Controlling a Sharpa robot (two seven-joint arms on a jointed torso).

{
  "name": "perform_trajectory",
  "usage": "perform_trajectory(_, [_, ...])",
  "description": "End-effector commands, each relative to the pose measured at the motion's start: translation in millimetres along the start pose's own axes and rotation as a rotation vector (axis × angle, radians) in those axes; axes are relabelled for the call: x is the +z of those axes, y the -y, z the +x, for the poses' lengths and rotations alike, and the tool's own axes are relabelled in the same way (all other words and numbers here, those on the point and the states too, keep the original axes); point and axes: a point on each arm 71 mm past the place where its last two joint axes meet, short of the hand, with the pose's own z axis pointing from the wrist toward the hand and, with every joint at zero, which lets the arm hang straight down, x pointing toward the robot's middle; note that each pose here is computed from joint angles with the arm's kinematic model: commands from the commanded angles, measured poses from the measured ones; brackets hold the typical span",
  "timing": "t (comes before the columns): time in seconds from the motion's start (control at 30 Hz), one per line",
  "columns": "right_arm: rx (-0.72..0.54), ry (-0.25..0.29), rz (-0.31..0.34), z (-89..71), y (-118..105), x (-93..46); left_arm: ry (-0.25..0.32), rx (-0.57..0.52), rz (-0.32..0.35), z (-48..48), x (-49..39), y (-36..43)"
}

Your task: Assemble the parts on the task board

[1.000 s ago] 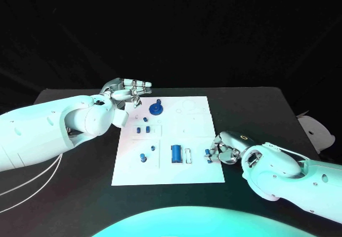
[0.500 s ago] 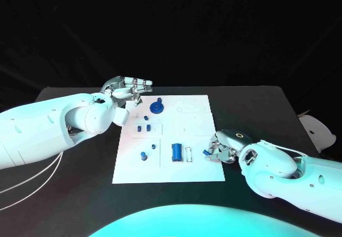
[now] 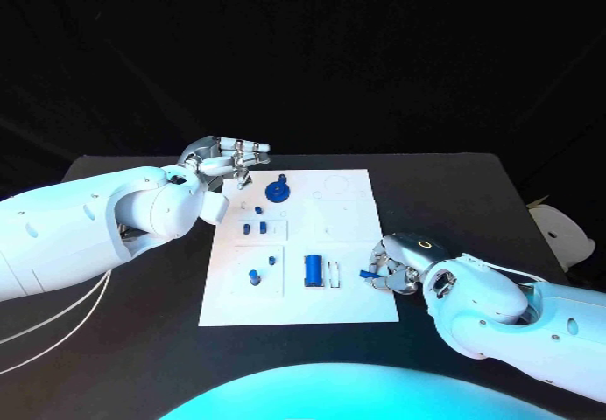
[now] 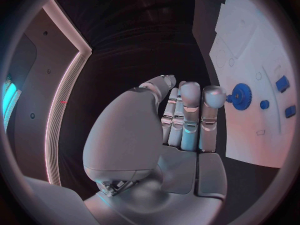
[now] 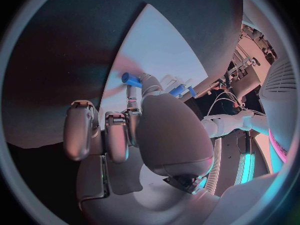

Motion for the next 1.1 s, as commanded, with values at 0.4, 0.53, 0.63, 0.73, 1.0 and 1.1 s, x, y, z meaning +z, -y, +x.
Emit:
perform_trajectory(0.4, [0.302, -0.043, 0.094, -11.1, -8.3, -0.4, -0.020, -0.007, 0.005, 5.0, 1.4, 1.2])
perform_trajectory(0.53, [0.375, -0.080, 0.091, -9.7, -15.8, 3.6, -0.021, -0.008, 0.006, 5.2, 1.6, 1.2])
perform_trajectory(0.63, [0.401, -0.100, 0.090, -7.8, -20.2, 6.8, -0.022, -0.008, 0.006, 5.4, 1.7, 1.2])
perform_trajectory(0.73, [0.415, -0.127, 0.089, -5.2, -23.6, 10.0, -0.023, -0.008, 0.006, 5.7, 1.7, 1.2])
perform_trajectory(1.0, [0.434, -0.163, 0.081, 1.2, -31.5, 15.9, -0.024, -0.008, 0.006, 5.7, 1.6, 1.2])
perform_trajectory(1.1, [0.443, -0.156, 0.077, 1.4, -33.5, 17.0, -0.025, -0.008, 0.006, 5.9, 1.7, 1.2])
